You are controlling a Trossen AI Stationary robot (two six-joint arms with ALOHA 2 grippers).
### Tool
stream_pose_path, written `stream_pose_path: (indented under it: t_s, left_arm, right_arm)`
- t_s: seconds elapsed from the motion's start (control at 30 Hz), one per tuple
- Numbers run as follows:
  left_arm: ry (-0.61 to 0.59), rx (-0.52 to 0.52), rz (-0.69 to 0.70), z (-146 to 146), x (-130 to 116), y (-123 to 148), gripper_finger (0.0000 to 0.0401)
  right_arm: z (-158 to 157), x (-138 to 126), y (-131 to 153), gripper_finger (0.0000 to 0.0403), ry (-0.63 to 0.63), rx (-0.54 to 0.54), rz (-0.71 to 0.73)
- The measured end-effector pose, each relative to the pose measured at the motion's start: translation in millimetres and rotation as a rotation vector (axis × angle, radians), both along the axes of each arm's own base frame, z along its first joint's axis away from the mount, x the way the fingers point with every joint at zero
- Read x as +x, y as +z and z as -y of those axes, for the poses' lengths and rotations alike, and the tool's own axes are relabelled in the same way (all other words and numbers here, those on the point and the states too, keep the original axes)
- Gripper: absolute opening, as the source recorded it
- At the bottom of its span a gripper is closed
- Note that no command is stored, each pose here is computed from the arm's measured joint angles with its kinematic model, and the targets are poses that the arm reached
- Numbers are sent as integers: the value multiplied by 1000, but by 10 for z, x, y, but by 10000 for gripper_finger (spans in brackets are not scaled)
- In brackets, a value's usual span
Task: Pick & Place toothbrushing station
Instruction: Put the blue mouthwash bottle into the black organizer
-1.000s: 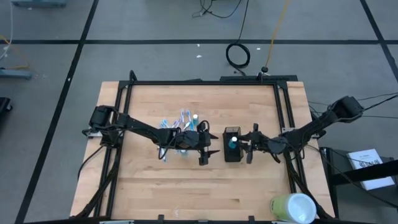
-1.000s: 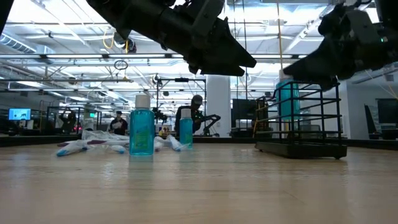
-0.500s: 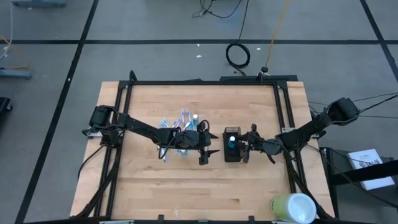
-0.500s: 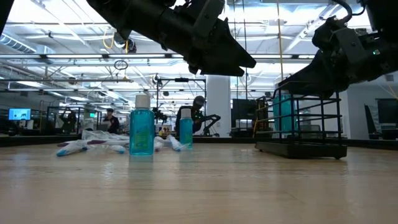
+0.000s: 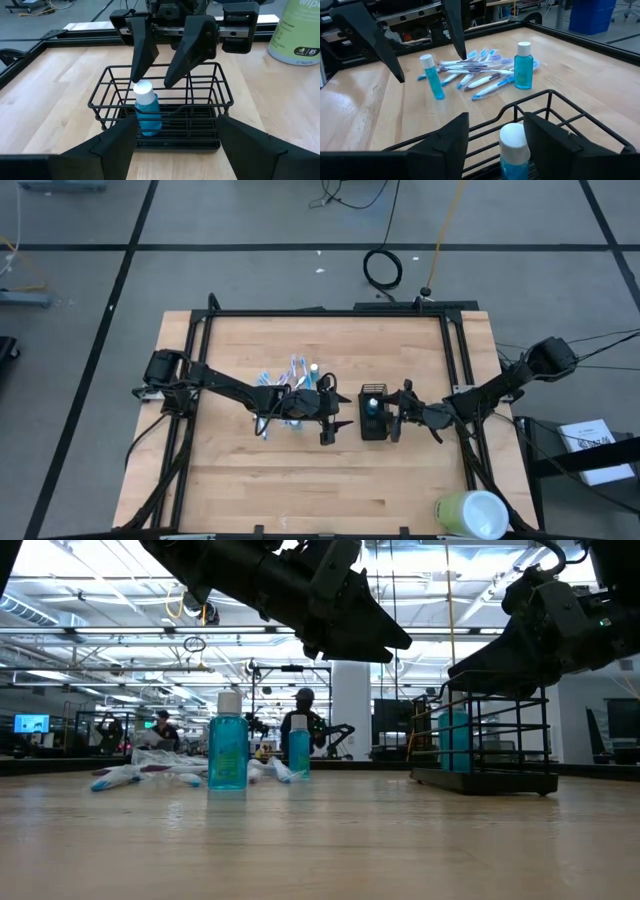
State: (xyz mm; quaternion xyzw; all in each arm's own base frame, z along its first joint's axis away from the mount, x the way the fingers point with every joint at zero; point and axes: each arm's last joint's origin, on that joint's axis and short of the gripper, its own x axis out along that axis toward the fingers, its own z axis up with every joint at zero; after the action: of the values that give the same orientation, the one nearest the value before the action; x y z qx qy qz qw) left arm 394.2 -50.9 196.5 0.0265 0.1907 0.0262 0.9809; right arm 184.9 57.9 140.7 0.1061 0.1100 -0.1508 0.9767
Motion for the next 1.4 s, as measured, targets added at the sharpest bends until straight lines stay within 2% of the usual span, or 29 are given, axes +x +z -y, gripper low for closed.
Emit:
stream_pose_path:
  t_s: [0.17, 0.37, 0.5, 0.67, 0.83, 0.9, 1.0, 1.23, 1.4]
  left_arm:
    - [-2, 4, -1, 0, 0, 0, 283]
    - [0, 10, -10, -4, -22, 36, 283]
    - [60, 50, -66, -43, -117, 133, 283]
    - [260, 114, -162, -213, -351, 345, 282]
    - [381, 41, -243, -351, -588, 403, 282]
    - [381, 36, -312, -320, -724, 326, 282]
    - [372, 1, -334, -215, -982, 280, 282]
    - [355, -97, -157, 121, -1536, 175, 282]
    - [239, -170, -167, 317, -1775, -130, 282]
  right_arm:
    - [-4, 5, 51, 186, 19, -20, 43]
    - [-1, -28, 252, 187, 77, -44, 147]
    - [19, -76, 418, 187, 82, -88, 222]
    - [49, -145, 644, 187, 76, -156, 316]
    - [65, -189, 772, 187, 71, -186, 363]
    - [65, -191, 742, 187, 79, -184, 332]
    - [53, -189, 693, 187, 90, -179, 289]
    - [49, -179, 654, 187, 98, -198, 253]
    - [48, -177, 660, 187, 96, -198, 260]
